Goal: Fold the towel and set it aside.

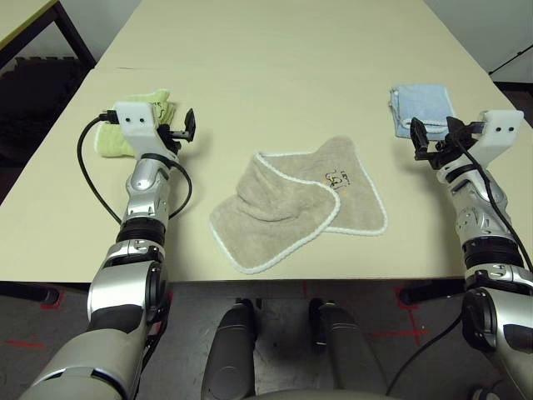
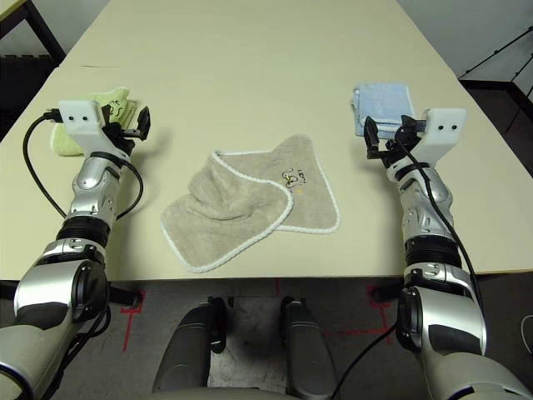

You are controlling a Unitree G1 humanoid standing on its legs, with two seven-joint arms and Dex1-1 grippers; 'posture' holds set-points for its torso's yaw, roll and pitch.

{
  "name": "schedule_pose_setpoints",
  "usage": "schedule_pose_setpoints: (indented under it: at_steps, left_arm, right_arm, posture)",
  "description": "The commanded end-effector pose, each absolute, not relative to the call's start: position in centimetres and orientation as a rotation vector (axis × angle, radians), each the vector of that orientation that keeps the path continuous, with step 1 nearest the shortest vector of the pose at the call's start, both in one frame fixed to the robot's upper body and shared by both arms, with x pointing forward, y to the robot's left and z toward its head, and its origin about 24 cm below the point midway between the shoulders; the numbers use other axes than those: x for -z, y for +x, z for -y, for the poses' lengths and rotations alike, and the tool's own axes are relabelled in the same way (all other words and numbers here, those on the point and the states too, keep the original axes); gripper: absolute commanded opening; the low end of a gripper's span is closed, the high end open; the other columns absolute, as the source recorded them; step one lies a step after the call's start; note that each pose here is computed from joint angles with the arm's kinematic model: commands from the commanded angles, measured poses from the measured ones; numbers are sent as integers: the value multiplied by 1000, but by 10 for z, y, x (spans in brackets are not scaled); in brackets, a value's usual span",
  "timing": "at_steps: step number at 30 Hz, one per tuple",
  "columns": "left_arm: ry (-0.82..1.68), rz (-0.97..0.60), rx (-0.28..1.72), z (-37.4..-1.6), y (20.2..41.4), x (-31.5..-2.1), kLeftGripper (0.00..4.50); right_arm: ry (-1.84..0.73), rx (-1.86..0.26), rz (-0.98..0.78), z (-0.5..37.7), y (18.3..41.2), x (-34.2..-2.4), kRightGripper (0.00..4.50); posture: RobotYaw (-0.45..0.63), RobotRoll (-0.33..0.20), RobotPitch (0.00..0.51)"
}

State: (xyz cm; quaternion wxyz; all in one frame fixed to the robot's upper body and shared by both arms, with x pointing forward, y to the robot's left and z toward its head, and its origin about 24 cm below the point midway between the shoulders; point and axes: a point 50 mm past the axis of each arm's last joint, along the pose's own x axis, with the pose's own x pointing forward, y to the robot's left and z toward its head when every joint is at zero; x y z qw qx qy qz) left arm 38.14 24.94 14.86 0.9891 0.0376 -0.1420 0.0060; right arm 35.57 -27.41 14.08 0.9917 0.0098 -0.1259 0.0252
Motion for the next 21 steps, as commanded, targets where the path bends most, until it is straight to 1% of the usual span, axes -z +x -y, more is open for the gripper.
schedule_pose_setpoints:
  at_steps: [1, 7, 14, 21]
  left_arm:
    - [61, 234, -16, -252, 379, -136, 4476]
    - [54, 223, -6, -248, 381, -136, 4476]
    - [53, 224, -1, -251, 382, -140, 4476]
    - [38, 206, 95, -259, 380, -147, 4476]
  right_arm:
    - [13, -43, 261, 278, 352, -143, 4500]
    - [14, -42, 266, 276, 351, -143, 4500]
    - [18, -85, 265, 266, 356, -145, 4500]
    - [-20, -197, 204, 258, 361, -141, 4500]
  posture:
    - [-31, 0, 119]
    - [-33, 0, 118]
    - [-20, 0, 114]
    - [23, 0, 117]
